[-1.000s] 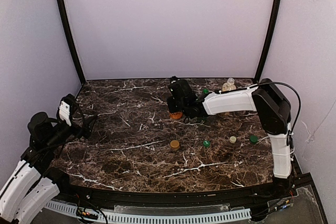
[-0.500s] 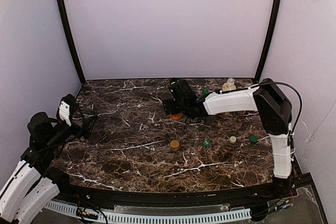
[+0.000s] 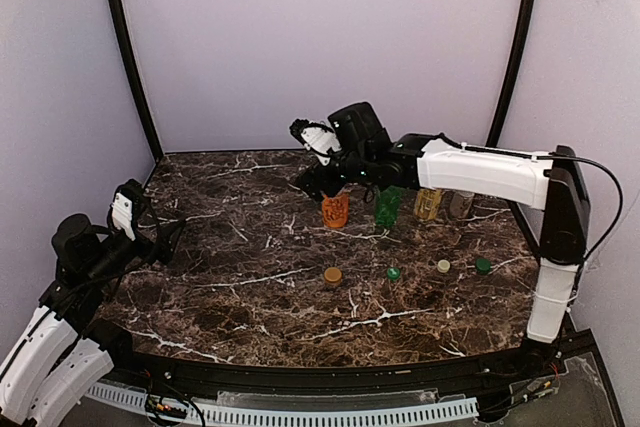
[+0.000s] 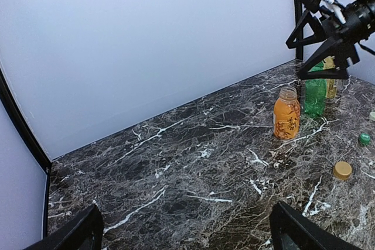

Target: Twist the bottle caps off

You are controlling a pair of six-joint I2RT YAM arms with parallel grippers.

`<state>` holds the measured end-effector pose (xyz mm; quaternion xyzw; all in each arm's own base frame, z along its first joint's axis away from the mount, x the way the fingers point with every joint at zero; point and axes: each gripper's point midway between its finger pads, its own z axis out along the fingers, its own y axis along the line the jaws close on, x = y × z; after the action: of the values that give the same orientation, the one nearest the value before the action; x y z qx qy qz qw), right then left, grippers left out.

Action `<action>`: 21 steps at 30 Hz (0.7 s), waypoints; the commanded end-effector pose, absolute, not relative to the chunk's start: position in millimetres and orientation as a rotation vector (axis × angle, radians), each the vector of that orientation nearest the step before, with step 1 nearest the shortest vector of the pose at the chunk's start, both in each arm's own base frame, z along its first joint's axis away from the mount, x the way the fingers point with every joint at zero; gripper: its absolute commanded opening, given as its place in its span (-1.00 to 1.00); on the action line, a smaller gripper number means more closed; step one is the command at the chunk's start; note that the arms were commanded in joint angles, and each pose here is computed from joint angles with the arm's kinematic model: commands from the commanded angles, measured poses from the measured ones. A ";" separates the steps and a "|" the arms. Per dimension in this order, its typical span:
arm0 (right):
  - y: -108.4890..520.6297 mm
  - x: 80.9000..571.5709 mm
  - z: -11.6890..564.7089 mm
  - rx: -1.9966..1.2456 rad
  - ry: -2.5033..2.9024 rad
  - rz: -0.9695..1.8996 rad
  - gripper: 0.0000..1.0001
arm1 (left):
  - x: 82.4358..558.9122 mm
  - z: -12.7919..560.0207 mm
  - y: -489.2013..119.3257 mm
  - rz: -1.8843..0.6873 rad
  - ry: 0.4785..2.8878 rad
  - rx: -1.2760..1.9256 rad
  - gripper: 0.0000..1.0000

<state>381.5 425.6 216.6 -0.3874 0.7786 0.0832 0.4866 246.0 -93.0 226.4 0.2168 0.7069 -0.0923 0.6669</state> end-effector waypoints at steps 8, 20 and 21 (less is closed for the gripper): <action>351.7 257.6 252.2 -1.526 1.655 0.439 0.97 | 244.1 224.1 -95.2 -0.224 1.580 0.508 0.99; 147.2 303.4 214.7 -0.667 2.127 0.274 0.97 | 247.7 221.0 -86.6 -0.217 1.605 0.468 0.99; 129.4 307.3 214.8 -0.572 2.130 0.237 0.97 | 248.8 220.8 -82.9 -0.206 1.611 0.452 0.99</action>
<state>296.2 179.6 219.7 -0.3621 0.8212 0.1174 0.4251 245.8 -90.6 226.1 0.2170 0.7061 -0.0956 0.6672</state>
